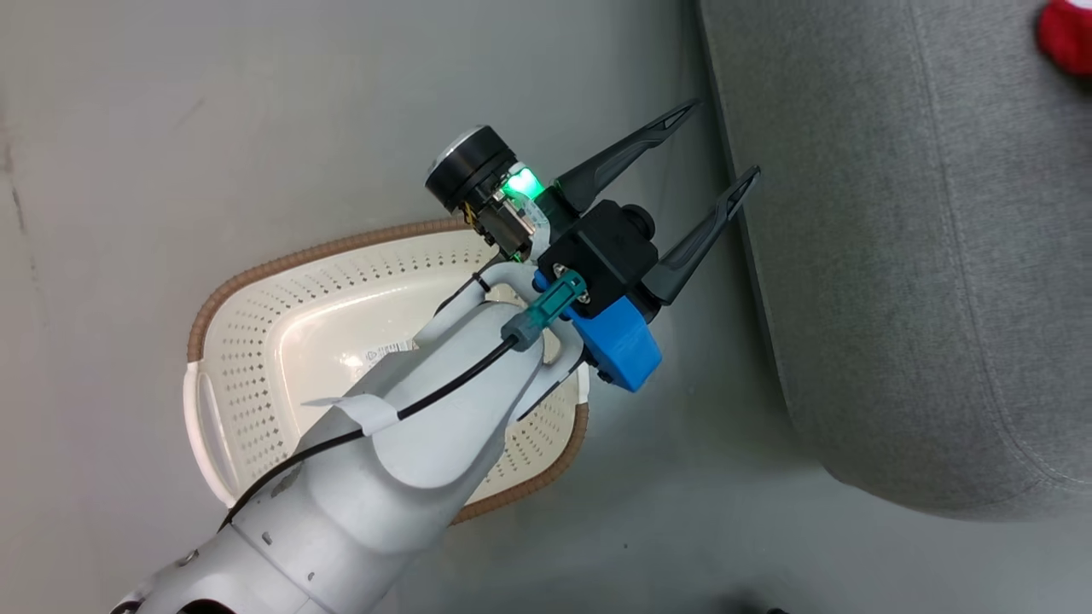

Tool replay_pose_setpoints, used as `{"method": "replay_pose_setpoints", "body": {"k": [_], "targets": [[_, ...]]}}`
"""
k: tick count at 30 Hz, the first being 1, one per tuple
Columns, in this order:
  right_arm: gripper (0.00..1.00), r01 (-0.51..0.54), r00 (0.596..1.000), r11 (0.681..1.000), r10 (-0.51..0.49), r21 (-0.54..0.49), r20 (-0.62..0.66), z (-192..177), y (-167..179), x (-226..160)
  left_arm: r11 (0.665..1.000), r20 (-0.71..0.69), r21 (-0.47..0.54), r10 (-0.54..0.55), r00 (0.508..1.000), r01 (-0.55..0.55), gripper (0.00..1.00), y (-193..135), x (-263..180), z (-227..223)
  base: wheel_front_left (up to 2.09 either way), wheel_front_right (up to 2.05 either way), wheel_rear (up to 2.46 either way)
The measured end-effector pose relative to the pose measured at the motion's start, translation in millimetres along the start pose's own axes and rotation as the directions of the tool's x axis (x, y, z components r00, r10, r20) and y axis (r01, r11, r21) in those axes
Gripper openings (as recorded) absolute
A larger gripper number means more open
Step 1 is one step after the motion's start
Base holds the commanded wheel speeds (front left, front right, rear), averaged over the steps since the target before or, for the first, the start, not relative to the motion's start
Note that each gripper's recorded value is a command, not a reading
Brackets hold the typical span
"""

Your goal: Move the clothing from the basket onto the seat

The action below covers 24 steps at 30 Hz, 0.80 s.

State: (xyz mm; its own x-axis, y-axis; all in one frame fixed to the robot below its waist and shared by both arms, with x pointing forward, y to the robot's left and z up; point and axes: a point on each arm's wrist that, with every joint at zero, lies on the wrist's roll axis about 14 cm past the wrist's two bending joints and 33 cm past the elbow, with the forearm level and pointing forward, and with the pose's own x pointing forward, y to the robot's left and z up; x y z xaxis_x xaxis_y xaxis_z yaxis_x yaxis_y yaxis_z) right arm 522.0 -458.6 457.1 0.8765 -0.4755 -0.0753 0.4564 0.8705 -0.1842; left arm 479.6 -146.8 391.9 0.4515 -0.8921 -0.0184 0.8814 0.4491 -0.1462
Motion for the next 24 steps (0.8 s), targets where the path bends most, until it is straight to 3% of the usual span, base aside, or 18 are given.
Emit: {"method": "replay_pose_setpoints", "body": {"k": [8,15,24], "targets": [[1.0,-0.001,1.0,1.0,0.001,-0.013,0.005,6.8,-16.9,-42.0,0.999,0.034,0.006,0.032,0.999,-0.032,1.0,-10.0,-8.3,29.7,0.0,0.0,0.0],[1.0,0.008,0.999,1.0,-0.009,0.011,0.041,18.2,-32.7,-90.7,0.991,0.066,0.026,0.13,0.989,-0.132,1.0,-4.2,-31.1,58.3,0.0,0.0,0.0],[1.0,-0.145,0.975,0.988,0.134,0.052,0.18,58.7,13.4,-130.9,0.947,0.116,0.049,0.309,0.944,-0.316,1.0,15.3,-82.4,90.7,0.0,0.0,0.0]]}}
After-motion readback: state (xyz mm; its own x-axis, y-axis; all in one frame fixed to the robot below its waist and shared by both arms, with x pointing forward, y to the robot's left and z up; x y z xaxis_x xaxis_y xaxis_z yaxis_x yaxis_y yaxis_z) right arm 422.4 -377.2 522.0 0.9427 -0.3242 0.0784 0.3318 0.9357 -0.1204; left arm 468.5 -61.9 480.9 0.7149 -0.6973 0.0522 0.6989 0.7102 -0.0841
